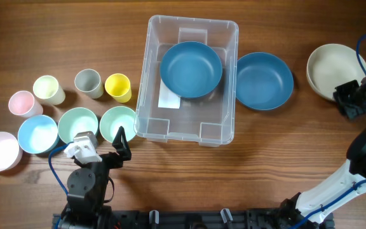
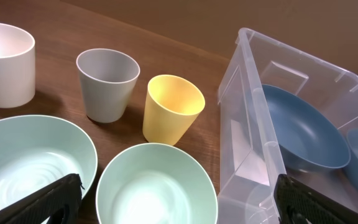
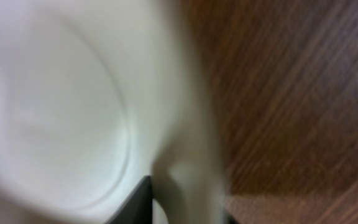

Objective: Pack container
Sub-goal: 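Move the right gripper to the cream bowl and grasp its rim, then carry the cream bowl with the right gripper onto the plate in the bin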

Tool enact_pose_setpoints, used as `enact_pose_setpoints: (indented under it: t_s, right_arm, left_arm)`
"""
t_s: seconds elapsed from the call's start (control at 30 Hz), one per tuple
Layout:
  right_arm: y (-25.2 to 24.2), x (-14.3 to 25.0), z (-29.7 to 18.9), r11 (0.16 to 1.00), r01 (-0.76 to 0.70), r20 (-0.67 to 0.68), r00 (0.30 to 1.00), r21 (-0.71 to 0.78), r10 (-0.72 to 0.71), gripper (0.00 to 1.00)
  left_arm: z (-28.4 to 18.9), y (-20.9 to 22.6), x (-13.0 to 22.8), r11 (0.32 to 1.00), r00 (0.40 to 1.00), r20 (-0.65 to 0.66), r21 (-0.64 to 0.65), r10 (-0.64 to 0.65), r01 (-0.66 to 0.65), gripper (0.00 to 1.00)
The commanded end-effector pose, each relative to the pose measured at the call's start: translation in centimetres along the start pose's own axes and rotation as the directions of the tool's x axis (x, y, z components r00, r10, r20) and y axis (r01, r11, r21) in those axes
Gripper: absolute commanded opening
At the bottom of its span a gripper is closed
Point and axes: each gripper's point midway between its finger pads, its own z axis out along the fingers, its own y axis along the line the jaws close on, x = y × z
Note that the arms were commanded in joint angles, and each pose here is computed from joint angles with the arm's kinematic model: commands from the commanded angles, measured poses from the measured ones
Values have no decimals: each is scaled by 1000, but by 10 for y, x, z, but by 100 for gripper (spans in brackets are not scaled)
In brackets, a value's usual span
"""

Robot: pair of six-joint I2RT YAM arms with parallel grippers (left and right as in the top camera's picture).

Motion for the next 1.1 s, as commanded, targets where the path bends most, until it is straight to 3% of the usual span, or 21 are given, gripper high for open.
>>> enact_pose_setpoints:
  t_s: [0.0,0.17,0.37,0.47,0.6,0.67,0.83,0.97,1.07]
  right_arm:
    - [0,0,-6,1000,-17,-2,1000,-11,17,4]
    - [5,-21,-65,1000,-2,136,991,-29,6,4]
    - [52,-22,-193,957,111,346,938,-268,-12,4]
    - [98,27,-270,850,288,415,905,-441,-92,4]
    - [152,121,-314,674,503,441,852,-541,-282,4]
    - [170,169,-314,606,583,437,811,-542,-389,4]
    - [204,256,-268,556,723,433,690,-410,-579,4]
    - [234,289,-212,518,787,429,617,-336,-660,4]
    - [254,294,-163,526,789,409,615,-319,-674,4]
  left_arm:
    - [0,3,-1,1000,1000,10,-12,-4,4,100]
    - [0,3,-1,1000,1000,10,-12,-4,4,100]
    - [0,3,-1,1000,1000,10,-12,-4,4,100]
    - [0,3,-1,1000,1000,10,-12,-4,4,100]
    - [0,3,-1,1000,1000,10,-12,-4,4,100]
    - [0,3,-1,1000,1000,10,-12,-4,4,100]
    - [0,3,-1,1000,1000,10,-12,-4,4,100]
    - [0,3,-1,1000,1000,10,-12,-4,4,100]
    - [0,3,-1,1000,1000,10,-12,-4,4,100]
